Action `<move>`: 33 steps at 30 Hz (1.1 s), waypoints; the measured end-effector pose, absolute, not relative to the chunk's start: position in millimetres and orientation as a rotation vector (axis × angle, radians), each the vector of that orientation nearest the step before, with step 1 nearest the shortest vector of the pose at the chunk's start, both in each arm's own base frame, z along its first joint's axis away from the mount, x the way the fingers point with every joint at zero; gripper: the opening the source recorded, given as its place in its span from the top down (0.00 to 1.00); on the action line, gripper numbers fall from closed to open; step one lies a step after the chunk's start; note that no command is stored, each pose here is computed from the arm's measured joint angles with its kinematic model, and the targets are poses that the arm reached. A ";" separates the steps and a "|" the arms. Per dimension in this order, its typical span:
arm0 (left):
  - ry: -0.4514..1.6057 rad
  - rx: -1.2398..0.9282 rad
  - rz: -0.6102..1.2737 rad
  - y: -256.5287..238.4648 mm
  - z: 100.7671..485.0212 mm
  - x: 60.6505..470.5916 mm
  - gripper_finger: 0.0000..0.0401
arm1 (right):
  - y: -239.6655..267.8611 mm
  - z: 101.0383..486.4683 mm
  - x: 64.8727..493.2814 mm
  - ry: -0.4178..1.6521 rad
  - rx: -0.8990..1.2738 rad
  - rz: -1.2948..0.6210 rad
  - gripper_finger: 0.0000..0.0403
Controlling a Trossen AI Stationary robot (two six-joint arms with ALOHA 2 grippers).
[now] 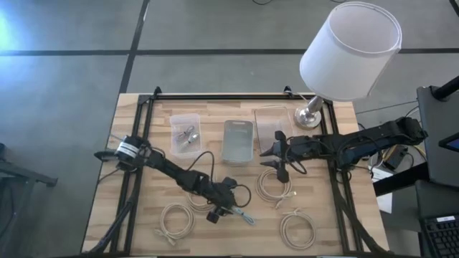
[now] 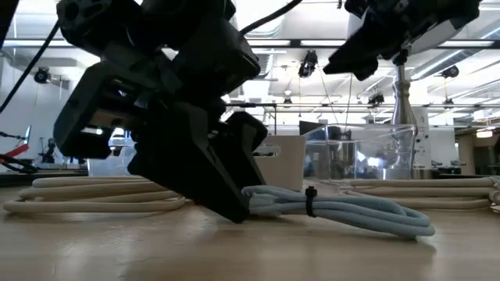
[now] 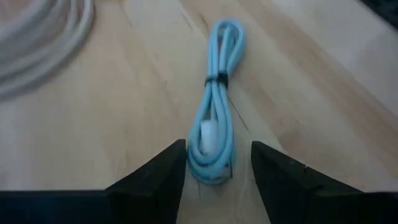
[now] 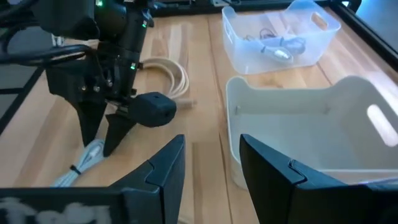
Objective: Pick & Place USB Port
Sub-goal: Put the blue charger cable into the left transparent bin
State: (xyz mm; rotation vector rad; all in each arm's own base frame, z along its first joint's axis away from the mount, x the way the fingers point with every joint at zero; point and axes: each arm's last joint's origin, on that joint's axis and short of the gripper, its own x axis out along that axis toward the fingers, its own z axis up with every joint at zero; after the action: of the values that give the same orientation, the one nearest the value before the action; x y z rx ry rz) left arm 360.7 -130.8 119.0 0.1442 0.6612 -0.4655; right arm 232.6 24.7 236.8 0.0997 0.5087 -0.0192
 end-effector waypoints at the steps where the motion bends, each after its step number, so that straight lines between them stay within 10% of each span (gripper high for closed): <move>1: 0.663 0.142 -0.470 -130.9 117.0 361.1 0.54 | 24.6 234.3 231.8 0.517 0.099 -0.020 0.65; 16: 0.646 0.078 -0.427 -131.5 117.6 363.3 0.90 | 23.9 218.6 226.4 0.565 0.063 -0.016 0.68; 33: 0.751 0.156 -0.025 -102.0 210.4 310.9 0.91 | 24.0 219.7 226.9 0.559 0.030 -0.006 0.68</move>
State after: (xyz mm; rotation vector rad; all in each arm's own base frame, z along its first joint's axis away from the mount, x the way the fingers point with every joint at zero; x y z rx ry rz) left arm 310.9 -102.0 210.4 0.1557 0.7511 -0.0253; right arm 226.9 24.0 219.7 0.0302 0.5594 -0.0059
